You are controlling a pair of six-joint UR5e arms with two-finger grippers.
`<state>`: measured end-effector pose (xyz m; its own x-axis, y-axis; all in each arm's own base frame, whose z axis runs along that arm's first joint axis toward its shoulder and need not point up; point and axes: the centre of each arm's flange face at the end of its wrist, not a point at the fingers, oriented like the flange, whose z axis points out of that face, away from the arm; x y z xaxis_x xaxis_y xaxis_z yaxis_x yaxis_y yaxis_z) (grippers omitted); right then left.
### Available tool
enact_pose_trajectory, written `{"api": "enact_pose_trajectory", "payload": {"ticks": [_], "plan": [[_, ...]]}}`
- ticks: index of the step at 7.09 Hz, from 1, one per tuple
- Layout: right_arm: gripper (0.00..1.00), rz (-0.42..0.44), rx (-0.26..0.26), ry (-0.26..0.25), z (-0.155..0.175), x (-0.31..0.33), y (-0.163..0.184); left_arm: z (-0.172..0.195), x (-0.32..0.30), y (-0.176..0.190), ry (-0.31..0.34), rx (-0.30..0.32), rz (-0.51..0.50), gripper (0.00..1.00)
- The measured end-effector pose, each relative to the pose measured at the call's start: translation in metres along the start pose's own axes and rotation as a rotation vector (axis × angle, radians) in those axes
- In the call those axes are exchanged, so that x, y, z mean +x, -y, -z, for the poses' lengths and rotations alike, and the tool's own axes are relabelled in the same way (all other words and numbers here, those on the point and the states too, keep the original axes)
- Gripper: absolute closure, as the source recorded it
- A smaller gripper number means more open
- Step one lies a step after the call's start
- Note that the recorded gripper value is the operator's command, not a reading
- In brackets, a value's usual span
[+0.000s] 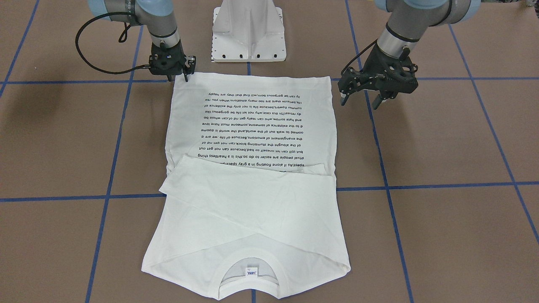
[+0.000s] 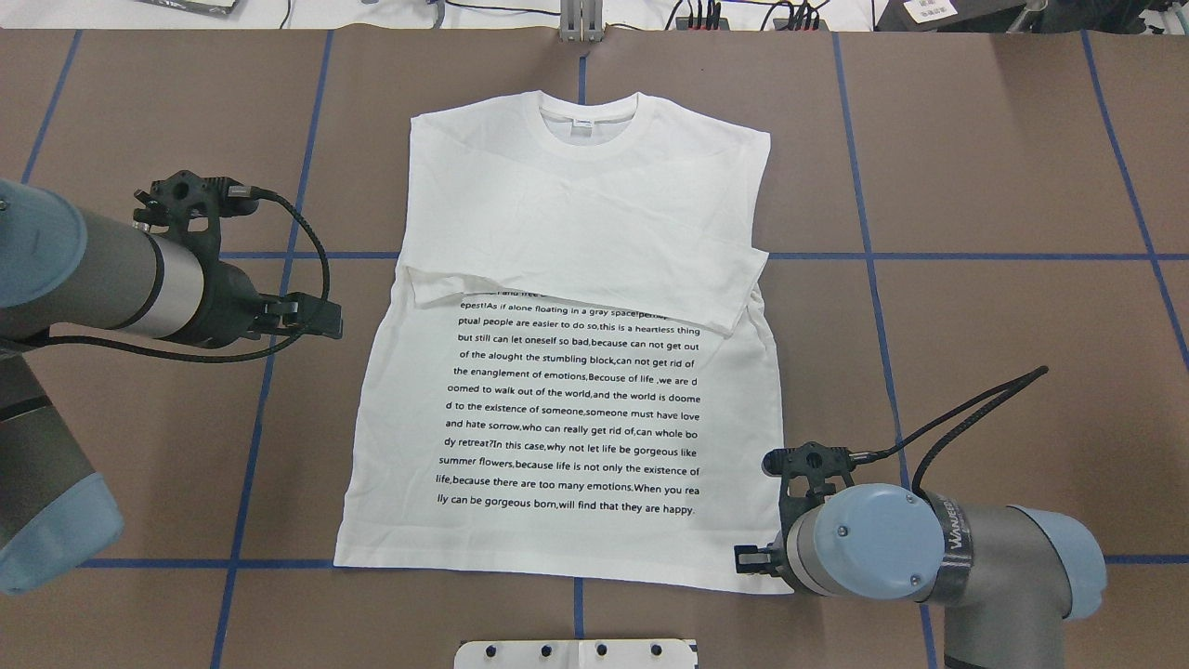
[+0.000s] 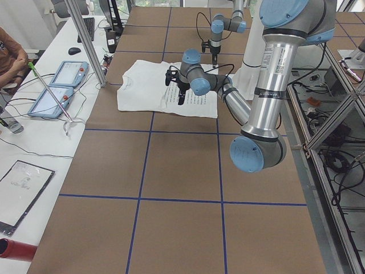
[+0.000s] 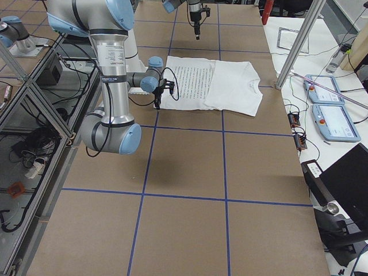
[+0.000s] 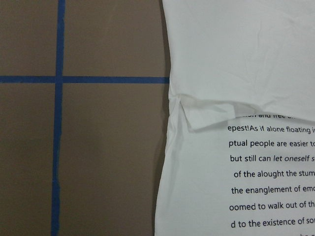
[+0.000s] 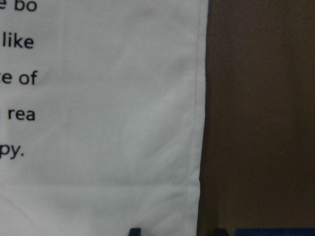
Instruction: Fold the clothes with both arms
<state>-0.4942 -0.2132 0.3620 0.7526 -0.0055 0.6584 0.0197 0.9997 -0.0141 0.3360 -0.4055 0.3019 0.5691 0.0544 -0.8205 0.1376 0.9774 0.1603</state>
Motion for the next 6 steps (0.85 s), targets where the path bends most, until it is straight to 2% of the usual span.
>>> {"api": "enact_pose_trajectory", "payload": {"ticks": [1, 3, 4, 6], "plan": [[0.55, 0.001, -0.001, 0.0, -0.0005, -0.0003, -0.0002, 0.0002, 0.001, 0.0002, -0.002, 0.001, -0.001, 0.01], [0.95, 0.003, -0.006, 0.001, -0.0013, -0.001, -0.0014, 0.001, 0.0021, 0.0008, -0.004, 0.002, -0.002, 0.01], [1.0, 0.004, -0.011, 0.007, -0.0001, -0.0022, -0.0023, 0.0011, 0.002, 0.001, -0.004, 0.003, -0.001, 0.01], [1.0, 0.006, -0.015, 0.026, 0.0067, -0.0099, -0.0028, 0.0009, 0.002, 0.0009, -0.003, 0.003, -0.001, 0.01]]}}
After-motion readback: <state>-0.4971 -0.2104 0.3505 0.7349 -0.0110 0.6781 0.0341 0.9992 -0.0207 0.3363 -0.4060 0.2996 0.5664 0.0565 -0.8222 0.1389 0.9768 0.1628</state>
